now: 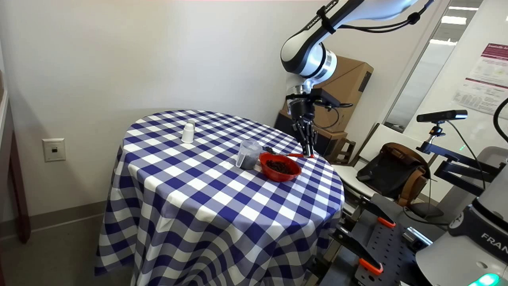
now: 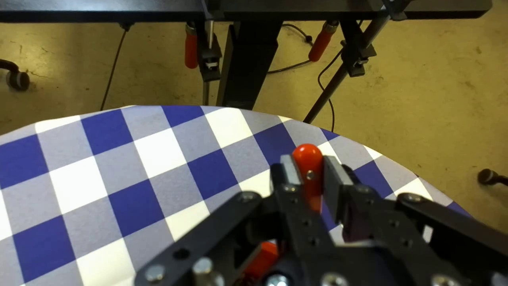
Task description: Use the spoon to transfer one scoop of contents from the orange bowl to the clear jar
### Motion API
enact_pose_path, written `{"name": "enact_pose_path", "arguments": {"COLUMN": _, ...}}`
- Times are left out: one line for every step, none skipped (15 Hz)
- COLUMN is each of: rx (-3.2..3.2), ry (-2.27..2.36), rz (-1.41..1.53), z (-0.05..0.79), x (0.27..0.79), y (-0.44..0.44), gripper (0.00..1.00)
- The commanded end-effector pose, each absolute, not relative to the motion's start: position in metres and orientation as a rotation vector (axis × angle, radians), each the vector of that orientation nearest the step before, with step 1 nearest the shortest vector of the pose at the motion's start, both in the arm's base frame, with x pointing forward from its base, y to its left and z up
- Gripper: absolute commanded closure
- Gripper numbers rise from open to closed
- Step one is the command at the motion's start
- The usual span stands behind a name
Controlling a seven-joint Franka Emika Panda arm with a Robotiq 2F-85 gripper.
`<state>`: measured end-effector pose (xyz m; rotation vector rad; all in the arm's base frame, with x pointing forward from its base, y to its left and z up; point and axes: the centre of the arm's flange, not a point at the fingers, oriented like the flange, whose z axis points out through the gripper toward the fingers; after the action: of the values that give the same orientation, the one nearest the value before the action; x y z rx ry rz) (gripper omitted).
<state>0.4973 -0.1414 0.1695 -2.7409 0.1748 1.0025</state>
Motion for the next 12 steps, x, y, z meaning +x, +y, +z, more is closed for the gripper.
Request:
{"name": "enact_pose_path", "arguments": {"rx": -2.763, "ry": 0.114, "rz": 0.97, "z": 0.178, "x": 0.5, "y": -0.125, "gripper": 0.93}}
{"name": "enact_pose_path", "arguments": {"rx": -2.765, "ry": 0.105, "rz": 0.97, "z": 0.177, "x": 0.503, "y": -0.12, "gripper": 0.93}}
{"name": "enact_pose_path", "arguments": {"rx": -2.769, "ry": 0.095, "rz": 0.97, "z": 0.176, "x": 0.505, "y": -0.116, "gripper": 0.93}}
{"name": "enact_pose_path", "arguments": {"rx": -2.773, "ry": 0.09, "rz": 0.969, "z": 0.175, "x": 0.508, "y": -0.112, "gripper": 0.93}}
{"name": "enact_pose_path", "arguments": {"rx": -2.775, "ry": 0.089, "rz": 0.966, "z": 0.174, "x": 0.512, "y": -0.109, "gripper": 0.93}}
{"name": "enact_pose_path", "arguments": {"rx": -2.777, "ry": 0.084, "rz": 0.963, "z": 0.174, "x": 0.516, "y": -0.105, "gripper": 0.93}}
{"name": "enact_pose_path", "arguments": {"rx": -2.779, "ry": 0.081, "rz": 0.959, "z": 0.173, "x": 0.52, "y": -0.101, "gripper": 0.93}}
{"name": "enact_pose_path", "arguments": {"rx": -2.783, "ry": 0.075, "rz": 0.954, "z": 0.173, "x": 0.524, "y": -0.098, "gripper": 0.93}}
{"name": "enact_pose_path", "arguments": {"rx": -2.786, "ry": 0.071, "rz": 0.949, "z": 0.173, "x": 0.528, "y": -0.095, "gripper": 0.93}}
{"name": "enact_pose_path", "arguments": {"rx": -2.789, "ry": 0.068, "rz": 0.943, "z": 0.173, "x": 0.532, "y": -0.093, "gripper": 0.93}}
{"name": "enact_pose_path", "arguments": {"rx": -2.792, "ry": 0.064, "rz": 0.939, "z": 0.174, "x": 0.536, "y": -0.09, "gripper": 0.93}}
{"name": "enact_pose_path", "arguments": {"rx": -2.795, "ry": 0.061, "rz": 0.934, "z": 0.174, "x": 0.539, "y": -0.088, "gripper": 0.93}}
